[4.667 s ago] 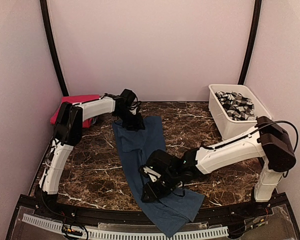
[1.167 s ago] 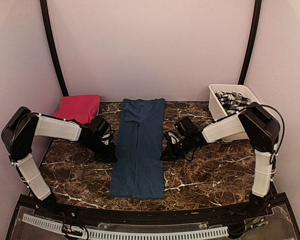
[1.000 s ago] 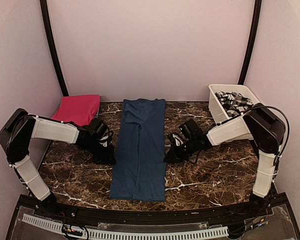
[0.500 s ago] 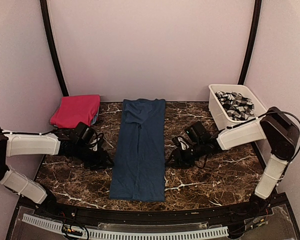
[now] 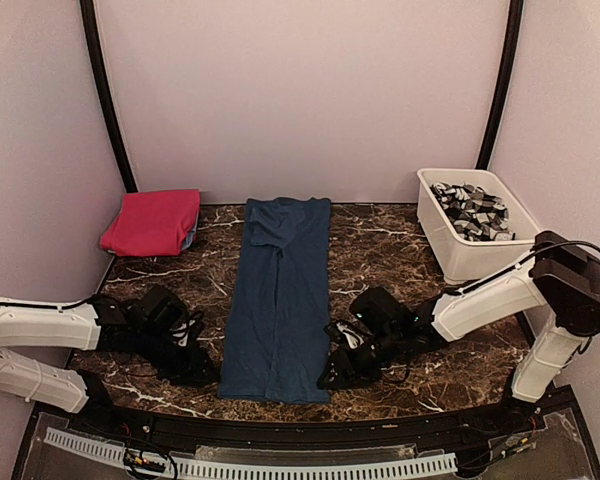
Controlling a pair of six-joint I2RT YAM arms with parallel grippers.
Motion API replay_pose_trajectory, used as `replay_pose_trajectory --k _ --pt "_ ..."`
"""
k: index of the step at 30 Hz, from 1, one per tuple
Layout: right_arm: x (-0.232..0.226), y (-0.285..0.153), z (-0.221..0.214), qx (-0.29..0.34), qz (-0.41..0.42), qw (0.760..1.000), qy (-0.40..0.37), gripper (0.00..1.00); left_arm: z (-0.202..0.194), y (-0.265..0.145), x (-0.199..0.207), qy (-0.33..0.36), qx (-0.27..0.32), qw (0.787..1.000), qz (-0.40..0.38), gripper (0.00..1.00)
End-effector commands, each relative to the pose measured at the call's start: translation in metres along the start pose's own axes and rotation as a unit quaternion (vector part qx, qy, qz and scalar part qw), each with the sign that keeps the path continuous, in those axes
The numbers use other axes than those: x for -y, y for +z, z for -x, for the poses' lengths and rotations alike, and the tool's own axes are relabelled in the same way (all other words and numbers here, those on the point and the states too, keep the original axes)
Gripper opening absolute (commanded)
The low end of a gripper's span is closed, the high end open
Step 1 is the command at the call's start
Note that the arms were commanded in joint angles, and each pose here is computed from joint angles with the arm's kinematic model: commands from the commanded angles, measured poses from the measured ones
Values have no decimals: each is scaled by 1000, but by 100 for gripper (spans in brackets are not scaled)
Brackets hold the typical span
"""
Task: Fold and stack the mixed laundry pile
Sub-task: Pick up the rectangle-folded T-shirt from the center of the board.
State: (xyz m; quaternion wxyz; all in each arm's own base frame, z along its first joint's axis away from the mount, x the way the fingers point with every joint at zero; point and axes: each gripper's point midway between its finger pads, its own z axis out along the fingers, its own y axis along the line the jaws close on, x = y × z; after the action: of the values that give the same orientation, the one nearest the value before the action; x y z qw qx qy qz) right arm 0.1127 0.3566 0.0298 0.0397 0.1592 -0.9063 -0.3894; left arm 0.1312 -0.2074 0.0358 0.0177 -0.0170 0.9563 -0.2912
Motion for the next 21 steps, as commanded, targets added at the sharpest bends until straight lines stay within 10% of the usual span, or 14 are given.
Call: replay_pose_trajectory --k 1,21 --pt "6 14 -17 -15 -11 1000 24 40 -21 13 -3 -16 -27 999 8 41" --pt "10 35 -53 -37 -8 998 48 25 -51 29 -13 -36 -56 998 8 26"
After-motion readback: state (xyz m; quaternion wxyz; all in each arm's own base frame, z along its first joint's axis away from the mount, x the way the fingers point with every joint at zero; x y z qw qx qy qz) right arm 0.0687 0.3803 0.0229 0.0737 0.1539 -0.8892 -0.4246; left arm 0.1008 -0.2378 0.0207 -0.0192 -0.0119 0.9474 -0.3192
